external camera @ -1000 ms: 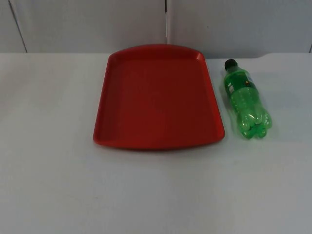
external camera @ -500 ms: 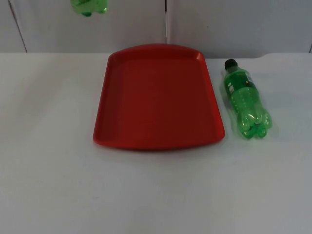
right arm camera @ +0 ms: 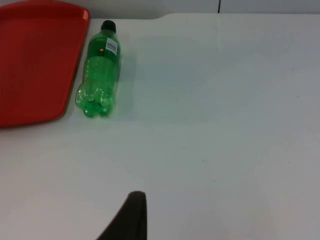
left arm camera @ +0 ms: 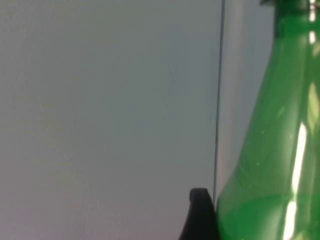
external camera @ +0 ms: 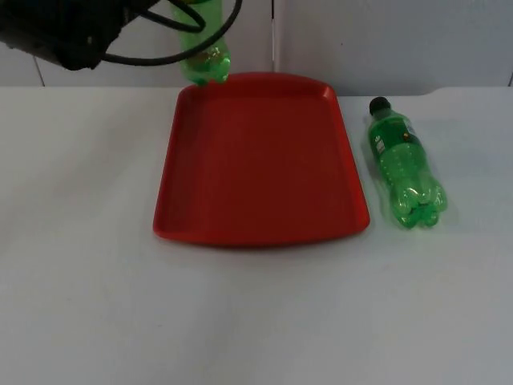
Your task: Place the bottle upright on the tray.
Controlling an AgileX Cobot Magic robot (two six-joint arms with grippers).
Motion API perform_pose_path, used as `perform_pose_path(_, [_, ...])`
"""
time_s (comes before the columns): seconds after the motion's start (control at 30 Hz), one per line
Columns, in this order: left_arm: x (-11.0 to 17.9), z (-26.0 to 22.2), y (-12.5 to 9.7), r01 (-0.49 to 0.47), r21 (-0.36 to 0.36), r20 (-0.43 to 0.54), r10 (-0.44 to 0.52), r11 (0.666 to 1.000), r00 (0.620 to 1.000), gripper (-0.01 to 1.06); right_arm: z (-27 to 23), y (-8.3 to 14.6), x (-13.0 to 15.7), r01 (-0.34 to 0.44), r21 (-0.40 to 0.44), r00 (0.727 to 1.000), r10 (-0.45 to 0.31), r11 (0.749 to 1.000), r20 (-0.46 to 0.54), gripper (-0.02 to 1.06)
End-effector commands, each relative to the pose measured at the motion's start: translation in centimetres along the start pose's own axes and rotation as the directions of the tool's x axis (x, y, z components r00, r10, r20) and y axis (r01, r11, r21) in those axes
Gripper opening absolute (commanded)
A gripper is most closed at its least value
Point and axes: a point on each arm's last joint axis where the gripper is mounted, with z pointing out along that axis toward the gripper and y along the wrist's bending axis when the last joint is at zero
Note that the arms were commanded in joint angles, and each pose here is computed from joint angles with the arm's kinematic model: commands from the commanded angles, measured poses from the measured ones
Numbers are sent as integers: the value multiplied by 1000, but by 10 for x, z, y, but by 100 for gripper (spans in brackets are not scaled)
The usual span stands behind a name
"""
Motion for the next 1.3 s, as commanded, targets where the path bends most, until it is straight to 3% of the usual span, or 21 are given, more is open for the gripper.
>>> perform_pose_path(0.0, [6,11,-1,21,19,36,-22,1000,999,0,-1,0,0,3,3,1000,-3,1000,12,105])
perform_pose_path(0.73, [111,62,10,21,30,70,-23,999,997,0,-1,0,0,3,3,1000,-3,1000,12,105])
perform_pose_path(1.27, [119,62,8,-11,68,65,7,998,998,0,-1,0,0,3,3,1000,-3,1000,12,105])
